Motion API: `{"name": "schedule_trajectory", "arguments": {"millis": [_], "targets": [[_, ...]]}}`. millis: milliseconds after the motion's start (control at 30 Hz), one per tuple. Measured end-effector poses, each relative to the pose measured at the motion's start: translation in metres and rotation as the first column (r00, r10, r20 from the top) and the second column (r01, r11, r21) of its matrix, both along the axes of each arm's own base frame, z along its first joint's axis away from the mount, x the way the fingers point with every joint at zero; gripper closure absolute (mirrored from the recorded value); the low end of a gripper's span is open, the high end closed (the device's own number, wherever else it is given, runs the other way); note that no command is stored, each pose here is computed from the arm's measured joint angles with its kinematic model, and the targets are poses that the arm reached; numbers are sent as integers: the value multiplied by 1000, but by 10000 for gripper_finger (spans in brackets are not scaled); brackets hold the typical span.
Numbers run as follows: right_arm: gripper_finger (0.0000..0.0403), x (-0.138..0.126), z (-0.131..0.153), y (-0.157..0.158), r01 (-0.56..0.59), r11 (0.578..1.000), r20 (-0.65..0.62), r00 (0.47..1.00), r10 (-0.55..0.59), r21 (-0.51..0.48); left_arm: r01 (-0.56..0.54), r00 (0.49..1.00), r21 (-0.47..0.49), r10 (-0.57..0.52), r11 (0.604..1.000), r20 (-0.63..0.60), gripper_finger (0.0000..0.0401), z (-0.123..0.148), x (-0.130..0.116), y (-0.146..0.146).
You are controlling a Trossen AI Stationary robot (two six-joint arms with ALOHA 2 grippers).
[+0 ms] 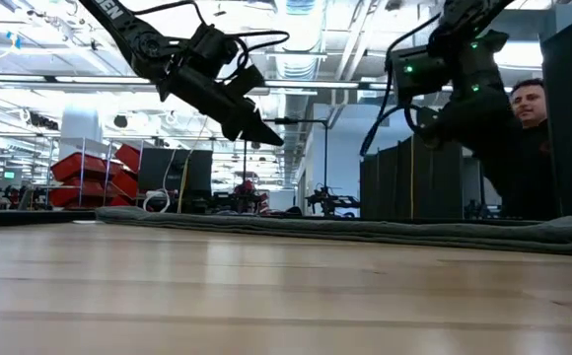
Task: Roll towel
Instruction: Roll the gray towel
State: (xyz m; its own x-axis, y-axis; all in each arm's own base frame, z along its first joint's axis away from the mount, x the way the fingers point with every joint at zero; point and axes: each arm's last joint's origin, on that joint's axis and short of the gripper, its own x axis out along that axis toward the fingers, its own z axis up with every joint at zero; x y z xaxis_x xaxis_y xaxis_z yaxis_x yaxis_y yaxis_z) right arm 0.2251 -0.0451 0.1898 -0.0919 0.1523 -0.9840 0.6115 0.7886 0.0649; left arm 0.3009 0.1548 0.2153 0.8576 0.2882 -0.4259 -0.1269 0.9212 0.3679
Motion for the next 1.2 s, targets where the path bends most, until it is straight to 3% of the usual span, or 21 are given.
{"name": "schedule_trajectory", "arguments": {"millis": [300,600,1000,1200], "targets": [[184,-16,-24,32,-11,1000,-121,993,10,-3,25,1000,4,-25,1000,-8,395,-1,3,-7],[184,-11,-30,44,-30,1000,-48,998,29,-7,19,1000,-18,-19,1000,-9,395,-1,3,-8],[184,-24,-55,46,-17,1000,-37,999,17,2,57,998,-7,-57,998,-12,395,-1,8,-18],[201,-23,-56,37,-8,998,-20,1000,7,-66,62,998,6,-62,998,4,395,1,9,-19]]}}
